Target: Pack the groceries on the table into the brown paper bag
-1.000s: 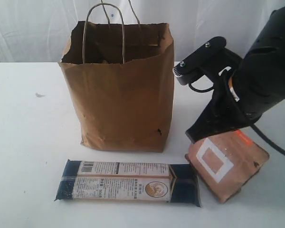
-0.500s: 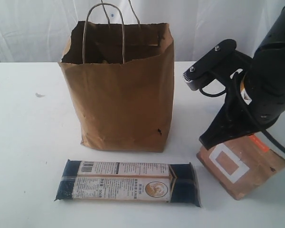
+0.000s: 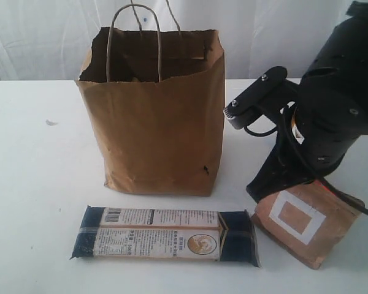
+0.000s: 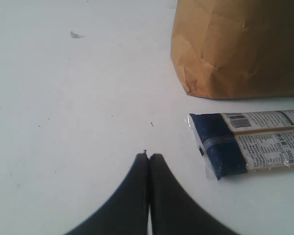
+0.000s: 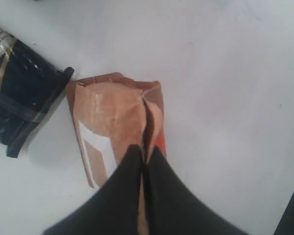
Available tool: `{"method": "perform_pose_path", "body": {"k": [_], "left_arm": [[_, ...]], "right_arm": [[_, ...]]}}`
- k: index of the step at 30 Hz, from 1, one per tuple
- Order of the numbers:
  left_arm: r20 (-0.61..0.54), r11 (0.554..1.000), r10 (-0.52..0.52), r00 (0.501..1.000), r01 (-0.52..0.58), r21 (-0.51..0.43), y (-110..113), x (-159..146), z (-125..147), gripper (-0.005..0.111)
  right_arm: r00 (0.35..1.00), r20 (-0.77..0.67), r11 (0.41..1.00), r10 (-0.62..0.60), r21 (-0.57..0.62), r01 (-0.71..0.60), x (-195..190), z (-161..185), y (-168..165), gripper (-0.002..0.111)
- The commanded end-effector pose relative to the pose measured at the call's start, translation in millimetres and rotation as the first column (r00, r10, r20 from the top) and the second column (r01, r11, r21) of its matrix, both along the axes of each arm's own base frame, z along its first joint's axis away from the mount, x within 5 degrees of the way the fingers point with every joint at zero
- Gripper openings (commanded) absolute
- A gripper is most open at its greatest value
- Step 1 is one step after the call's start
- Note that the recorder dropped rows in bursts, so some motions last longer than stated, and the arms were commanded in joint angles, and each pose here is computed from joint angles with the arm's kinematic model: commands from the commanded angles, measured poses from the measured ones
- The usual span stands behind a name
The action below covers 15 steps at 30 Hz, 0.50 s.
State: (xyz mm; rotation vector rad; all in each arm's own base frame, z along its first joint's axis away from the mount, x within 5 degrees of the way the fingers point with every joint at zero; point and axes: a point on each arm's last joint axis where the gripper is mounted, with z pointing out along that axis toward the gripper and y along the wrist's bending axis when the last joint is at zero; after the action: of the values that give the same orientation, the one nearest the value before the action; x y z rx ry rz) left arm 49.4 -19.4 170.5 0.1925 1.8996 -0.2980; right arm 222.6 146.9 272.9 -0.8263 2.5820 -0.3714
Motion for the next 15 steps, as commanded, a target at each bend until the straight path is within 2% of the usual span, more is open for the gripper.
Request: {"method": "perform_pose_path", "body": {"k": [1, 6, 13, 15], "left_arm": [[-0.002, 1.000, 0.002, 1.000, -0.002, -0.006, -0.1, -0.2, -1.2, 0.000], [-0.002, 1.000, 0.002, 1.000, -0.002, -0.006, -0.1, -0.2, -1.2, 0.000], [-0.002, 1.000, 0.002, 1.000, -0.002, -0.006, -0.1, -0.2, -1.2, 0.000], [-0.002, 1.000, 0.002, 1.000, -0.002, -0.006, -0.1, -0.2, -1.2, 0.000]], "right_arm": [[1.000, -0.020, 1.000, 0.004, -0.017, -0.004, 2.6, -7.1, 1.9, 0.020], [1.000, -0.011, 1.000, 0.005, -0.012, -0.005, 2.2, -5.2, 1.3, 0.047], [0.999, -0.051, 1.000, 0.002, -0.021, -0.003, -1.0, -6.6, 0.4, 0.056], [0.998, -0.065, 1.000, 0.005, -0.029, -0.006, -2.2, -7.0, -0.1, 0.063]]}}
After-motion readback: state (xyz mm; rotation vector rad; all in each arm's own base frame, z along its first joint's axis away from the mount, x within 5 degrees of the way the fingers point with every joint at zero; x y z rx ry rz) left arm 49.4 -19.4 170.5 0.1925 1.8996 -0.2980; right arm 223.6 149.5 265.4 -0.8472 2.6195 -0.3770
